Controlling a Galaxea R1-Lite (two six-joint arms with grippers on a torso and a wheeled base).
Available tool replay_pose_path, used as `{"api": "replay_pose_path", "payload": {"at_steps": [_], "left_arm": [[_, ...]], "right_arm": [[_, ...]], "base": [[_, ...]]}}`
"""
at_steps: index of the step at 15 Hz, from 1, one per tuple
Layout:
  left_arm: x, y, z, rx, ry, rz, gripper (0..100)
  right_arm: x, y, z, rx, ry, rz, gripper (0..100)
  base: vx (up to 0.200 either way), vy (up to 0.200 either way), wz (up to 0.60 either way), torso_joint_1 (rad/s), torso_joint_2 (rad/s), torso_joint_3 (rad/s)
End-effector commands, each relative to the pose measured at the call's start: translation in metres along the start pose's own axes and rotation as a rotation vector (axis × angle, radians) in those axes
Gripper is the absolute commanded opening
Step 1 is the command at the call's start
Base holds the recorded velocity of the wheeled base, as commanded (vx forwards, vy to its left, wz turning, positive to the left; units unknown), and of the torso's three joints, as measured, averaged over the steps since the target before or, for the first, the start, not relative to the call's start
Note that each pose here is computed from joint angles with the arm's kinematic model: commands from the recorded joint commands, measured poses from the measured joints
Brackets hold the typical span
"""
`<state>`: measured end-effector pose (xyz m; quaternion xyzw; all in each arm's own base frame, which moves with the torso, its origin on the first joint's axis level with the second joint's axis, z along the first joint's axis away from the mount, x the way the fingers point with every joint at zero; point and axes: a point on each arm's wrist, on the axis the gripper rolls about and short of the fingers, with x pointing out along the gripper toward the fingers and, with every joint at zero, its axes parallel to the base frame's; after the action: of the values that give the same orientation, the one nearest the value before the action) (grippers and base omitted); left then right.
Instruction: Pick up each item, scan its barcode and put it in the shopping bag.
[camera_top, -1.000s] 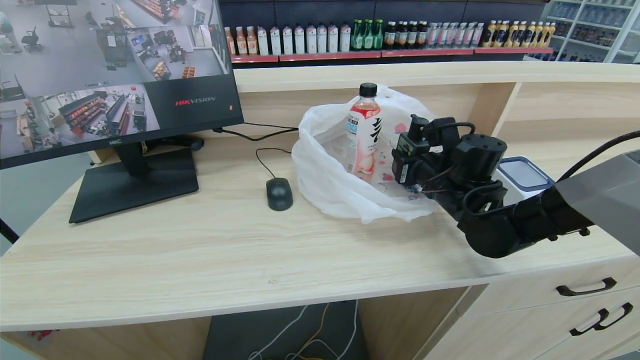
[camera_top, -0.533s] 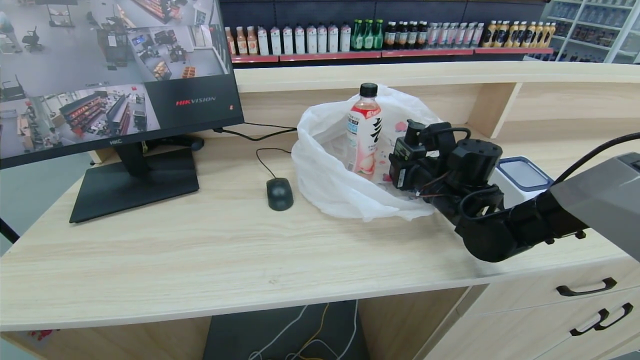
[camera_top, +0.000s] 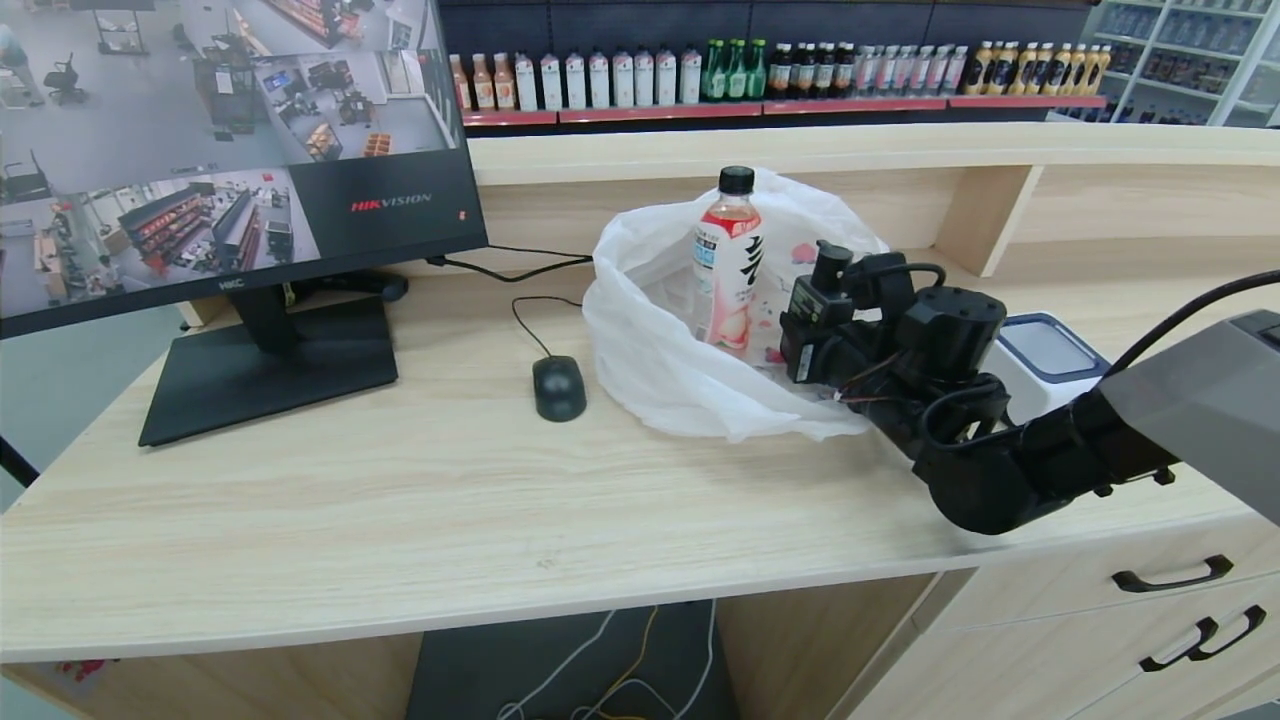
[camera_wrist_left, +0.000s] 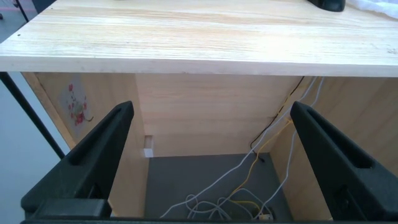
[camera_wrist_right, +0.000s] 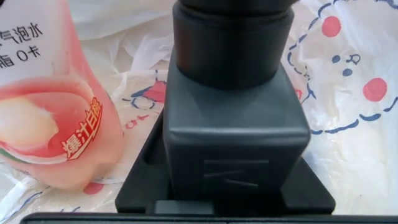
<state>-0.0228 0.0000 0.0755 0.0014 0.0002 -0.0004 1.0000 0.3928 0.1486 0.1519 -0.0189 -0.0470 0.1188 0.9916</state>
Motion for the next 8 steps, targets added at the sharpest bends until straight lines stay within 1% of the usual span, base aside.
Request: {"api": "replay_pose_path", "payload": {"at_steps": [1, 8], "left_arm": [[0.0000, 0.0000, 0.0000, 0.000, 0.000, 0.001, 100], [0.0000, 0.0000, 0.0000, 0.000, 0.000, -0.001, 100]], "right_arm": [[-0.0027, 0.0020, -0.0091, -0.002, 0.020, 0.006, 0], [-0.0028, 0.0040, -0.0096, 0.002, 0.008, 0.009, 0]], "base": [[0.000, 0.000, 0.00, 0.000, 0.00, 0.000], [0.000, 0.000, 0.00, 0.000, 0.00, 0.000]]}}
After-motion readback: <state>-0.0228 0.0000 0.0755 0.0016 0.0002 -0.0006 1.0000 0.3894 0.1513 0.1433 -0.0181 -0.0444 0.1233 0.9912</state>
